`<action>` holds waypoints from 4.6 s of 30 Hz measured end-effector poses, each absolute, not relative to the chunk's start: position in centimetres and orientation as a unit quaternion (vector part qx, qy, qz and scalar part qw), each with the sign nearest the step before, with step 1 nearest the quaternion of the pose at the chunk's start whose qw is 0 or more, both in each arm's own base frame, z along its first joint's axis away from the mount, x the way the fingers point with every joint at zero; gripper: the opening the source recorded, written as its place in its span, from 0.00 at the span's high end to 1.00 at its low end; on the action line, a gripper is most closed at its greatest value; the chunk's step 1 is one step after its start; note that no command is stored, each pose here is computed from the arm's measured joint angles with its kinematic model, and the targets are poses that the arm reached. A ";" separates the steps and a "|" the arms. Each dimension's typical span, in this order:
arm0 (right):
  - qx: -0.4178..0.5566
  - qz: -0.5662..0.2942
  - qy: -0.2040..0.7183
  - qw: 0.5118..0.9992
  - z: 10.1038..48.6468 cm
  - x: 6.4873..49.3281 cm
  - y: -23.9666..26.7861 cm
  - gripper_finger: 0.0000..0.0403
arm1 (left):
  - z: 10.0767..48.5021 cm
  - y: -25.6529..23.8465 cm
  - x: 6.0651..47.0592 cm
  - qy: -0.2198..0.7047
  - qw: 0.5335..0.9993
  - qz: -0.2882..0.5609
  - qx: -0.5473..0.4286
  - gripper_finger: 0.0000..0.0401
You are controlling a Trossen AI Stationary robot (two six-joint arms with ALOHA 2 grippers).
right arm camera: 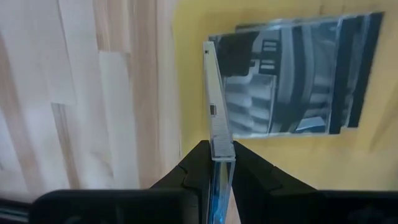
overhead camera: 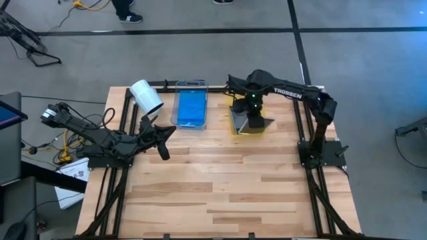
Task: Pick & place jewel cases by type
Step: Put the black CD case into the yellow bin, then return to Home Position
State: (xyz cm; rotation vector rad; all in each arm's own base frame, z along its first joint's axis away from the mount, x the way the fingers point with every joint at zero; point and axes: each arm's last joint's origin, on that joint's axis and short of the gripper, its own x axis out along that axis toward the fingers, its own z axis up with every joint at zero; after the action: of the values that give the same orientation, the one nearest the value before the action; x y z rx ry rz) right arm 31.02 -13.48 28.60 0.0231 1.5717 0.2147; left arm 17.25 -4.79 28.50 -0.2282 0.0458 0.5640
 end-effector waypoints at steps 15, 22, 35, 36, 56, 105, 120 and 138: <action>-0.017 0.097 0.682 0.725 29.7 31.9 -12.9 0.79 | 28.3 -4.7 17.2 0.027 0.952 0.286 -0.107 1.00; -0.055 0.048 0.681 0.729 29.7 32.4 -13.4 0.68 | 28.3 -4.8 17.2 0.028 0.953 0.281 -0.109 1.00; 0.037 -0.060 0.596 0.800 32.2 31.0 -16.2 0.56 | 28.3 -4.7 17.2 0.027 0.950 0.290 -0.111 1.00; 0.042 -0.057 0.573 0.817 33.0 30.8 -16.0 0.56 | 28.2 -4.6 17.1 0.029 0.948 0.301 -0.103 1.00; -0.024 -0.065 0.199 0.978 45.2 21.0 -8.4 0.62 | 31.9 -2.4 18.5 -0.093 0.985 0.137 -0.046 1.00; 0.157 -0.148 -0.067 0.974 23.2 12.7 0.3 0.70 | 23.4 1.1 8.6 -0.198 0.966 0.117 -0.121 1.00; 0.212 -0.130 -0.121 0.961 18.3 9.5 -0.7 0.70 | 22.8 1.0 8.1 -0.172 0.972 0.095 -0.130 1.00; 0.226 -0.121 -0.091 0.962 17.8 9.5 -0.4 0.70 | 19.5 0.3 9.2 -0.162 0.974 0.058 -0.150 1.00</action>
State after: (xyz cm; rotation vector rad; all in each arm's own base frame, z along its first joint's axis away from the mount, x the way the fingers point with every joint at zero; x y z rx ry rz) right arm 9.53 -0.40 17.76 0.4585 -0.1848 -0.2445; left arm 9.23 0.30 19.54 -0.3028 -0.3275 0.1176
